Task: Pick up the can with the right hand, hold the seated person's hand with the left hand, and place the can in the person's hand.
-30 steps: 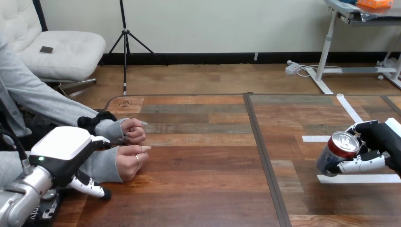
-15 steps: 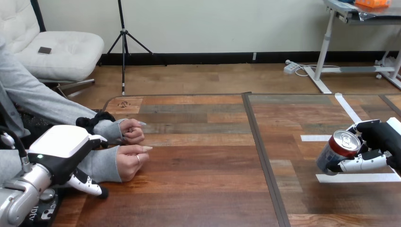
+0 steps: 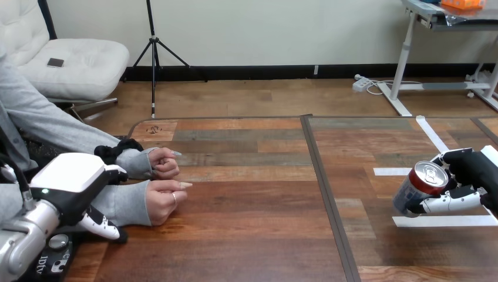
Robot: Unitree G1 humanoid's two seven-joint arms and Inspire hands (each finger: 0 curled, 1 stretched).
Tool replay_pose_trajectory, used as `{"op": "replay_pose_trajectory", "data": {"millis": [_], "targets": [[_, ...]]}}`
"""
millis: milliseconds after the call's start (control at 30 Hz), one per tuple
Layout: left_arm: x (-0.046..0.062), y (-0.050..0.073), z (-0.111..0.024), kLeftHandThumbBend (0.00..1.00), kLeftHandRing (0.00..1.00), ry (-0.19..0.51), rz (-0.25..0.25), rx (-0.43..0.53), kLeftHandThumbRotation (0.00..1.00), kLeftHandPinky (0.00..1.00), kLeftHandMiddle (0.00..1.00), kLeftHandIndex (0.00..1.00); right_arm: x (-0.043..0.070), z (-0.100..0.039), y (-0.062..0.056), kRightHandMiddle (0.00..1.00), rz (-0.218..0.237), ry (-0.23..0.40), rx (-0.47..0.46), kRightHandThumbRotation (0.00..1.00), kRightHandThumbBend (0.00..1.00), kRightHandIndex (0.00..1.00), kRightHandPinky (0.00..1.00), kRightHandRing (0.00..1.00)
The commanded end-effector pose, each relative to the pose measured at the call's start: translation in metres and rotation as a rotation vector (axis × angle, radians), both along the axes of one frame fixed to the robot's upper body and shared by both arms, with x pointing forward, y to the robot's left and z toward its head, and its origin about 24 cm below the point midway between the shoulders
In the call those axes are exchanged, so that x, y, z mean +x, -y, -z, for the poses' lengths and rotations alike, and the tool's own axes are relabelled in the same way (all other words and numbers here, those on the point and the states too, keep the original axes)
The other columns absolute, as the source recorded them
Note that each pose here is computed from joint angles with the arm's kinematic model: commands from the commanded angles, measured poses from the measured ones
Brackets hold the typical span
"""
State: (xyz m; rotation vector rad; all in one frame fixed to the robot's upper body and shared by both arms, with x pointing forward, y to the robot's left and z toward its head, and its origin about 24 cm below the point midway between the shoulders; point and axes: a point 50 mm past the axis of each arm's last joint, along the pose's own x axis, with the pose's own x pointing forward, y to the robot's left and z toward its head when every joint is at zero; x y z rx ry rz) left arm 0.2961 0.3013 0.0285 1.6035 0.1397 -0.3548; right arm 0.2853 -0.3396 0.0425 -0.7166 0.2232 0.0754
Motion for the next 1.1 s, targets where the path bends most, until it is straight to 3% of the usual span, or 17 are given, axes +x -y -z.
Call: {"op": "replay_pose_trajectory", "data": {"millis": [0, 300, 700, 1067], "targets": [[0.0078, -0.0092, -0.0104, 1.00, 0.78, 0.010, -0.058, 0.031, 0.24, 0.72, 0.80, 0.79, 0.0164, -0.0241, -0.0072, 0.32, -0.027, 0.118, 0.013, 0.00, 0.83, 0.41, 0.19, 0.24], [0.0099, -0.0122, -0.0098, 1.00, 0.76, -0.027, -0.091, 0.050, 0.23, 0.67, 0.78, 0.78, 0.0172, -0.0243, -0.0067, 0.33, -0.019, 0.110, 0.042, 0.00, 0.82, 0.41, 0.19, 0.24], [0.0112, -0.0151, -0.0107, 1.00, 0.71, -0.095, -0.152, -0.032, 0.14, 0.59, 0.75, 0.76, 0.0168, -0.0245, -0.0062, 0.28, -0.022, 0.116, 0.045, 0.00, 0.82, 0.41, 0.15, 0.20], [0.0125, -0.0142, -0.0118, 0.93, 0.58, -0.136, -0.139, -0.047, 0.02, 0.50, 0.65, 0.67, 0.0174, -0.0245, -0.0068, 0.28, -0.007, 0.121, 0.046, 0.00, 0.84, 0.41, 0.14, 0.19]]}}
